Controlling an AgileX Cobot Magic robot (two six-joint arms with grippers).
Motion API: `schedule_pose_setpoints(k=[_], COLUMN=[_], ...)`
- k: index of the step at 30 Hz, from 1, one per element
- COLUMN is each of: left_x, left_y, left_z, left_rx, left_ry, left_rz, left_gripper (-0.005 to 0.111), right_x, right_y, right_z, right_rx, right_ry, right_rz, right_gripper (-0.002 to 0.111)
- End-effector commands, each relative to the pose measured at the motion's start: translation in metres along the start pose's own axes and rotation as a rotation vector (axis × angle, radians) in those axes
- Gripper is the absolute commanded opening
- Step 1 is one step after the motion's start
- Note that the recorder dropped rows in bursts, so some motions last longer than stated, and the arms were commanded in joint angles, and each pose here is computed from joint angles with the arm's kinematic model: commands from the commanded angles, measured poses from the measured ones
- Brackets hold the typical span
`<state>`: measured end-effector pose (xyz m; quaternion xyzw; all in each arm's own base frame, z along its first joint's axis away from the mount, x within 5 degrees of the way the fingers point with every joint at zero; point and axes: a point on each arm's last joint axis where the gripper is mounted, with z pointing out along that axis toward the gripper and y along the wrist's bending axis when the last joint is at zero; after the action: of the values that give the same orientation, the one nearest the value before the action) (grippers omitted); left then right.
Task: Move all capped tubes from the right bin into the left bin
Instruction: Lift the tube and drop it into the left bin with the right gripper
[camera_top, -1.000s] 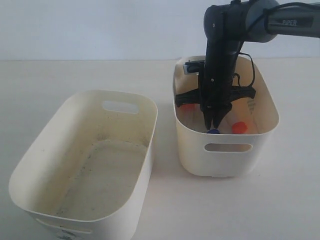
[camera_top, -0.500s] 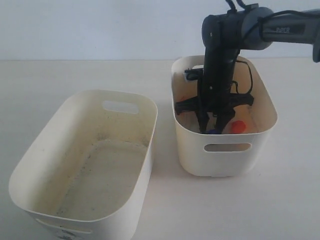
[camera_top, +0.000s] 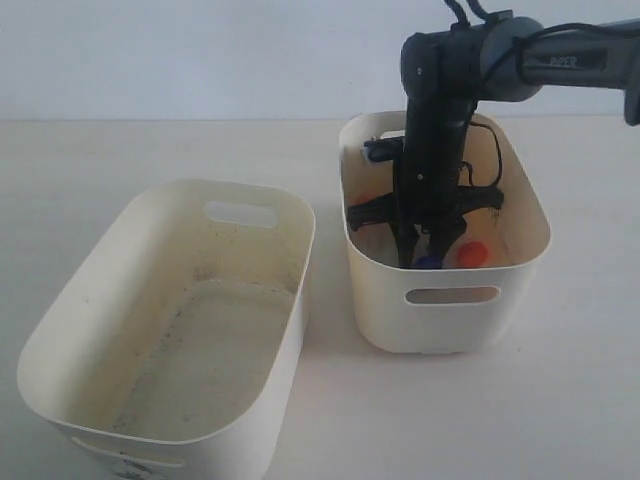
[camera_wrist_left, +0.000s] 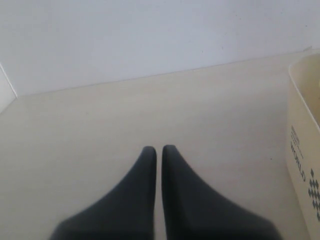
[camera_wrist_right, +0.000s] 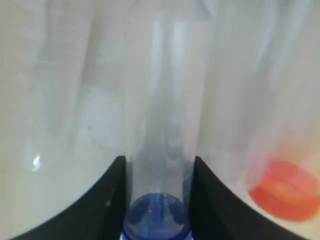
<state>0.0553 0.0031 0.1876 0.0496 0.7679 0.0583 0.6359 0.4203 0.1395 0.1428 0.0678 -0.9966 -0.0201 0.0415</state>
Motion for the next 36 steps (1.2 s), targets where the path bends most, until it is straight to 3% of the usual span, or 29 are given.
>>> schedule_pose_setpoints(k=[1,7,10,16,21,24,28,29,31,33,34,36], left_x=[-0.002,-0.002,-0.002,-0.002,-0.002,-0.002,-0.002,-0.002,-0.002,-0.002,-0.002,-0.002], left_y=[0.000,0.000,0.000,0.000,0.000,0.000,0.000,0.000,0.000,0.000,0.000,0.000], left_z=[-0.001,-0.001,-0.001,-0.001,-0.001,-0.001,-0.001,-0.001,-0.001,-0.001,-0.001,-0.001], left_rx=[-0.002,-0.002,-0.002,-0.002,-0.002,-0.002,-0.002,-0.002,-0.002,-0.002,-0.002,-0.002], left_ry=[-0.015,-0.015,-0.015,-0.015,-0.015,-0.015,-0.015,-0.015,-0.015,-0.015,-0.015,-0.015], left_rz=[-0.013,-0.013,-0.013,-0.013,-0.013,-0.013,-0.013,-0.013,-0.013,-0.013,-0.013,-0.013], left_gripper=[0.004,0.004,0.004,0.004,0.004,0.004,0.004,0.004,0.004,0.004,0.004,0.004], right_x=[0.009,0.033,0.047,0.070,0.089,0.098,0.105,0.106,0.106,0.105,0.104,0.102], right_y=[0.000,0.003,0.014,0.062,0.107,0.123,0.135,0.136,0.136,0.134,0.133,0.128], right_z=[-0.052,-0.123,-0.150,-0.181,-0.176,-0.171,-0.168,-0.168,-0.168,-0.167,-0.166,-0.165], right_rx=[0.012,-0.041,-0.173,-0.544,-0.530,-0.456,-0.407,-0.401,-0.406,-0.388,-0.370,-0.309], right_ry=[-0.128,-0.292,-0.344,-0.409,-0.404,-0.393,-0.385,-0.384,-0.379,-0.377,-0.377,-0.375], right_rz=[-0.042,-0.063,-0.124,-0.379,-0.608,-0.701,-0.764,-0.771,-0.747,-0.734,-0.728,-0.704], right_gripper=[0.000,0.000,0.000,0.000,0.000,0.011,0.047,0.050,0.038,0.007,0.001,0.001])
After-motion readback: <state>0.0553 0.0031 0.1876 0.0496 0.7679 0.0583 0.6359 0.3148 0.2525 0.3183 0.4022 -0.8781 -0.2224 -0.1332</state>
